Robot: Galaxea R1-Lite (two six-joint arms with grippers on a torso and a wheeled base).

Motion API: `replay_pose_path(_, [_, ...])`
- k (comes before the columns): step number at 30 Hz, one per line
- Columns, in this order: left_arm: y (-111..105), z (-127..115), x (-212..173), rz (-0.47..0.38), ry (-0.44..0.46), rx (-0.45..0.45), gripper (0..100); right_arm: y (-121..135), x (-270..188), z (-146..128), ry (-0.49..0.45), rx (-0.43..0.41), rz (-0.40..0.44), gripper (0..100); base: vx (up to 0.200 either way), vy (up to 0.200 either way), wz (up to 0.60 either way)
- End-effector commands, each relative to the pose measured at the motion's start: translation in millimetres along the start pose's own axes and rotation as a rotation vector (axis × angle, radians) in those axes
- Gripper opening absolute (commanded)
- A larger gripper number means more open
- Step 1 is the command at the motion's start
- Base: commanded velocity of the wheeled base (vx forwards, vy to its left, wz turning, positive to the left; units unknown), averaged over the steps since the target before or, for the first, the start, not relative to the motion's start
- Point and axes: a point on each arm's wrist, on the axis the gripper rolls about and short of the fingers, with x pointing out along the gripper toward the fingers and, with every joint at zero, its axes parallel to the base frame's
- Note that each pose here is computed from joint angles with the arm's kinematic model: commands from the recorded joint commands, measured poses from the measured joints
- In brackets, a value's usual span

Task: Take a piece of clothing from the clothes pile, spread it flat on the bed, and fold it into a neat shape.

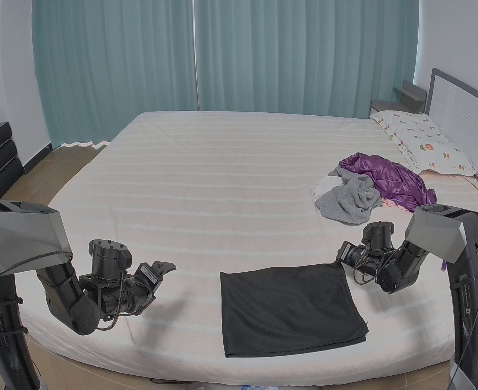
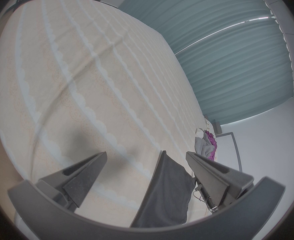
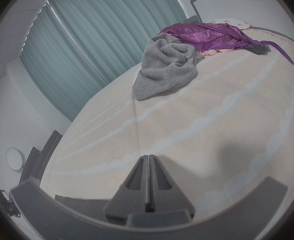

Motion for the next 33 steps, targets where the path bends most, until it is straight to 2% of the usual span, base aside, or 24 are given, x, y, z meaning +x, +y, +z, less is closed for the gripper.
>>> replay_pose_path(1, [0.0,0.1,0.4,0.000,0.000,-0.001,100,7.4,-13.2,3.9,0.009,0.020,0.019,0,0.000,0.000,0.00])
replay_pose_path(2, [0.0,0.1,0.4,0.000,0.000,-0.001,100,7.4,-13.2,3.9,0.009,0.020,0.019,0,0.000,0.000,0.00])
replay_pose_path(3, [0.0,0.1,0.4,0.000,0.000,-0.001,100,12.3,-22.3,4.7,0.035,0.031,0.056,0,0.000,0.000,0.00])
replay_pose_path(4, [0.0,0.1,0.4,0.000,0.000,-0.001,100,13.3,-25.3,5.5,0.045,0.032,0.070,100,0.000,0.000,0.00])
replay_pose_path(8, [0.0,0.1,0.4,0.000,0.000,-0.001,100,20.1,-36.0,6.4,0.066,0.026,0.102,100,0.000,0.000,0.00])
replay_pose_path(15, [0.0,0.1,0.4,0.000,0.000,-0.001,100,17.5,-34.8,-8.2,0.109,0.006,0.088,100,0.000,0.000,0.00])
replay_pose_path(16, [0.0,0.1,0.4,0.000,0.000,-0.001,100,17.2,-34.3,-9.6,0.113,0.001,0.085,0,0.000,0.000,0.00])
replay_pose_path(21, [0.0,0.1,0.4,0.000,0.000,-0.001,100,9.2,-30.2,-14.5,0.121,-0.052,0.063,0,0.000,0.000,0.00])
replay_pose_path(33, [0.0,0.1,0.4,0.000,0.000,-0.001,100,-1.3,-30.5,0.8,0.078,-0.035,0.037,0,0.000,0.000,0.00])
